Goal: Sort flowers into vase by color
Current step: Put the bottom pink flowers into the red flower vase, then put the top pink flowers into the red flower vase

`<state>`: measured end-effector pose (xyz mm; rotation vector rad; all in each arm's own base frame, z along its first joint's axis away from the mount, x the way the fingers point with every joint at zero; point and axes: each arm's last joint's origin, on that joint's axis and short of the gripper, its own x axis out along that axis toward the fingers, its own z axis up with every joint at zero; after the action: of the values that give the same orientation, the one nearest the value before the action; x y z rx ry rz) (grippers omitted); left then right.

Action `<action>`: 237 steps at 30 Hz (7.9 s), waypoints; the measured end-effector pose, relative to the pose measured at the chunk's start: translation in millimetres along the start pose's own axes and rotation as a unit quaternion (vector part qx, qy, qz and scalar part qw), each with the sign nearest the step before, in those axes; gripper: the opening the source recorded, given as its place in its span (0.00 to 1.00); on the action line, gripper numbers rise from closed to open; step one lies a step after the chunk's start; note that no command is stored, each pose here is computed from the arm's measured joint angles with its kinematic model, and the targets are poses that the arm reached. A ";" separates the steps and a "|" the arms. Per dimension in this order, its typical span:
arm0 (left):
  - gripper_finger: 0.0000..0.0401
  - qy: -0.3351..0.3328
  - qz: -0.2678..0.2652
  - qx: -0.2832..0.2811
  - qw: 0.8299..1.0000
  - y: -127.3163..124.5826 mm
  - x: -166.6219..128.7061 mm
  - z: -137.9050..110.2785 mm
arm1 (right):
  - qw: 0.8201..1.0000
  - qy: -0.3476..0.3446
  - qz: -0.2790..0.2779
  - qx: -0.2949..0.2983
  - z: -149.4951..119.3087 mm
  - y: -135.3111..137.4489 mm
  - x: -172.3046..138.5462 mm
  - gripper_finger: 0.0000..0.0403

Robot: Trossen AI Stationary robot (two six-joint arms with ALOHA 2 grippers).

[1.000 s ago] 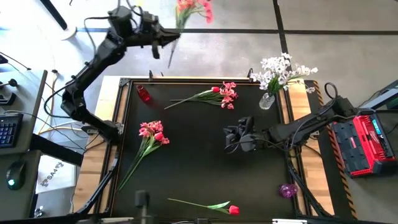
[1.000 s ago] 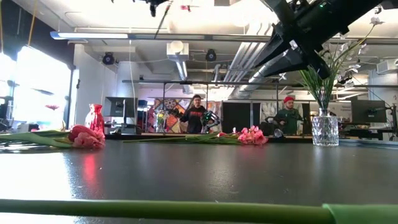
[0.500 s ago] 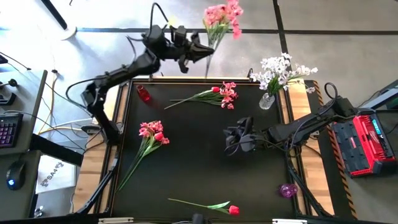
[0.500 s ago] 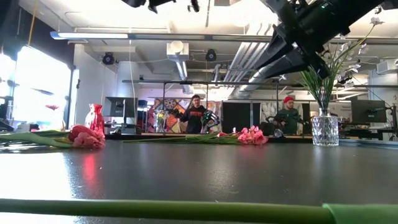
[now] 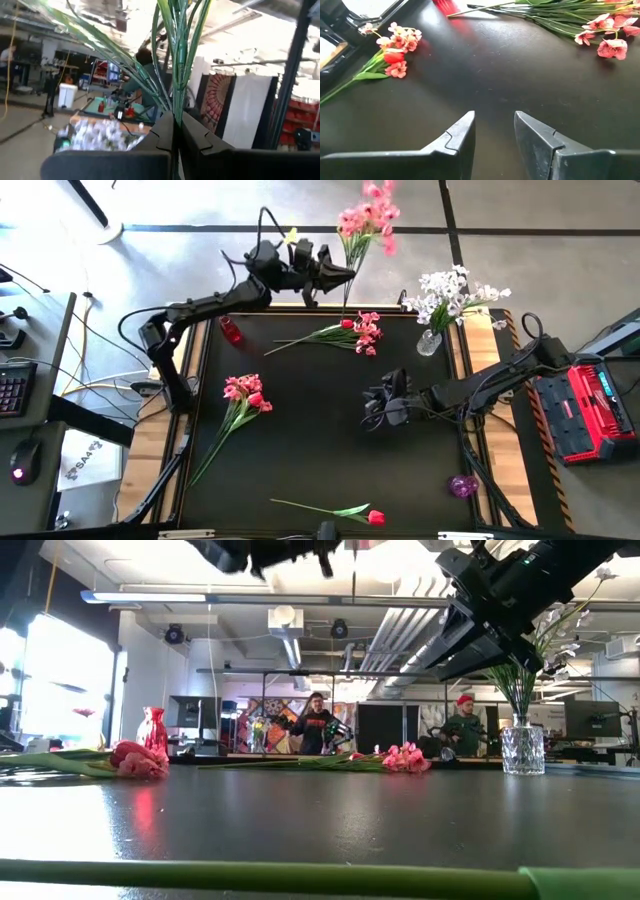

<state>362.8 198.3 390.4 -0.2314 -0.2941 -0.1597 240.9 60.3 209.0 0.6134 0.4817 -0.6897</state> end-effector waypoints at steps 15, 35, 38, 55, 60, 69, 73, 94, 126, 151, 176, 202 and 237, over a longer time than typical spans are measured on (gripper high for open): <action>0.00 -0.007 0.038 -0.035 0.999 14.0 -57.7 -78.3 | 1.000 0.030 0.006 -0.007 -2.4 -1.0 -0.1 0.31; 0.00 -0.041 0.189 0.100 0.976 -4.8 -183.1 -36.5 | 0.999 0.021 -0.018 -0.039 8.7 -8.6 9.3 0.31; 0.00 -0.040 0.225 0.103 0.968 -6.4 -198.2 -34.9 | 0.999 0.017 -0.026 -0.044 12.8 -11.3 12.5 0.31; 0.00 -0.051 0.408 0.149 0.899 -14.6 -278.0 -39.5 | 0.998 0.037 -0.026 -0.045 35.1 -25.0 29.9 0.31; 0.00 -0.049 0.430 0.160 0.887 -16.2 -287.6 -45.7 | 0.999 0.021 -0.016 -0.042 45.4 -27.2 35.2 0.31; 0.00 -0.075 0.473 0.200 0.855 -18.5 -296.9 -35.3 | 0.998 0.051 0.016 -0.044 59.3 -36.9 44.6 0.31; 0.00 -0.090 0.498 0.208 0.837 -20.2 -301.9 -30.5 | 0.998 0.049 0.011 -0.037 62.5 -40.2 46.5 0.31; 0.00 -0.006 0.532 0.180 0.827 -40.9 -307.7 -33.1 | 0.998 0.058 0.019 -0.020 61.7 -39.4 46.2 0.31; 0.01 0.066 0.508 0.195 0.836 -49.8 -327.4 -94.2 | 0.997 0.066 0.028 -0.024 61.2 -39.0 46.2 0.31; 0.48 0.120 0.518 0.114 0.839 -51.8 -325.7 -89.9 | 0.995 0.087 0.050 -0.026 60.4 -38.1 46.1 0.31; 0.45 0.250 0.481 0.085 0.836 -117.0 -298.0 -26.9 | 0.987 0.086 0.057 -0.124 69.9 -48.6 51.8 0.31; 0.32 0.400 0.343 -0.050 0.849 -143.0 -263.5 -74.9 | 0.996 0.072 0.025 -0.038 72.8 -52.1 53.1 0.31; 0.27 0.495 0.369 -0.098 0.780 -68.8 -147.1 -204.3 | 0.978 0.194 -0.004 0.082 12.0 -23.2 19.7 0.31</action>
<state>265.6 99.4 169.3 -0.4208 0.8863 0.4808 240.3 29.6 197.6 0.9091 0.7955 -0.6214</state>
